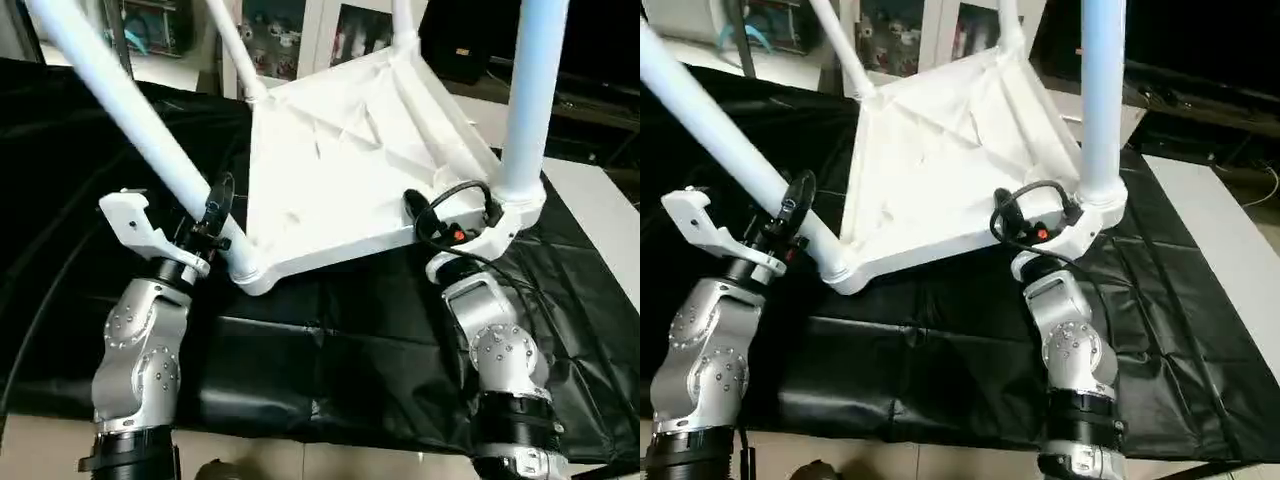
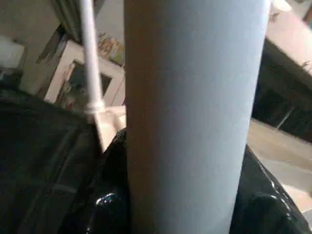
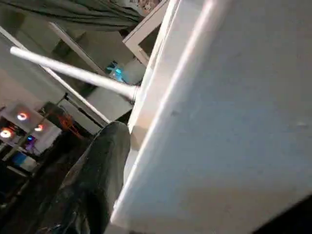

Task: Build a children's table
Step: Flip table

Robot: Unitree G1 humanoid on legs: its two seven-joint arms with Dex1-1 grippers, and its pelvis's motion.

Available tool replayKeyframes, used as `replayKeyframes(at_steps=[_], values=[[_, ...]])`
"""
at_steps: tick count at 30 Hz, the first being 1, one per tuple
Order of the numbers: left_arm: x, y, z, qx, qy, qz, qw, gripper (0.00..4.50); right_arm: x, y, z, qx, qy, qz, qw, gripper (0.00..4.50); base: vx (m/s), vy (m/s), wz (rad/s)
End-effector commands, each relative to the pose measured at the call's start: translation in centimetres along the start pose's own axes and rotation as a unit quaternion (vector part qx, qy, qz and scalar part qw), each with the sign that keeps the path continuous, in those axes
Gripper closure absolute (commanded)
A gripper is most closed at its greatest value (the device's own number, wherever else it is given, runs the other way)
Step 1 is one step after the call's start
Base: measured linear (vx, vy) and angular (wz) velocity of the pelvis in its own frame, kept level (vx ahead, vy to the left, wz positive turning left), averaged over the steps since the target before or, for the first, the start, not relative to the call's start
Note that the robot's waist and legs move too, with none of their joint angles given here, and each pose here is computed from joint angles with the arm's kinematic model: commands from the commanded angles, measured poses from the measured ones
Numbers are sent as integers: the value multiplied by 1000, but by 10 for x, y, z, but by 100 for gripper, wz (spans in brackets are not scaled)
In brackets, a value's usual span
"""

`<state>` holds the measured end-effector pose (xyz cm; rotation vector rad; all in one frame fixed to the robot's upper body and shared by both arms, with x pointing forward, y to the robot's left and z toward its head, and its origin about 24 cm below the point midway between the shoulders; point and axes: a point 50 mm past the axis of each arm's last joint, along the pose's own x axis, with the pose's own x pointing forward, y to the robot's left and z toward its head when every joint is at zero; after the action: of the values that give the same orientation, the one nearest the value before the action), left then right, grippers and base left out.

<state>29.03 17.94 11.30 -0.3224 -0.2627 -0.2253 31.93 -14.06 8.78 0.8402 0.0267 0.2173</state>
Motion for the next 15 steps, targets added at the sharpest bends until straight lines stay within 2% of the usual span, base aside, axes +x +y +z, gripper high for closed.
replayKeyframes(at_steps=[1,6,8,12,15], values=[[-3,22,7,47,-4,88,995,259,-6,10,40,-110,-63,14,992,206,0,0,0],[-6,35,8,26,-5,129,991,259,-3,21,54,-144,-89,13,985,206,0,0,0],[-7,37,9,16,-9,134,991,203,-2,23,56,-148,-92,12,985,206,0,0,0],[-9,42,14,-20,-25,148,988,166,0,28,62,-168,-96,8,981,206,0,0,0],[-14,57,22,-36,-43,199,978,140,3,32,72,-223,-98,-9,970,206,0,0,0]])
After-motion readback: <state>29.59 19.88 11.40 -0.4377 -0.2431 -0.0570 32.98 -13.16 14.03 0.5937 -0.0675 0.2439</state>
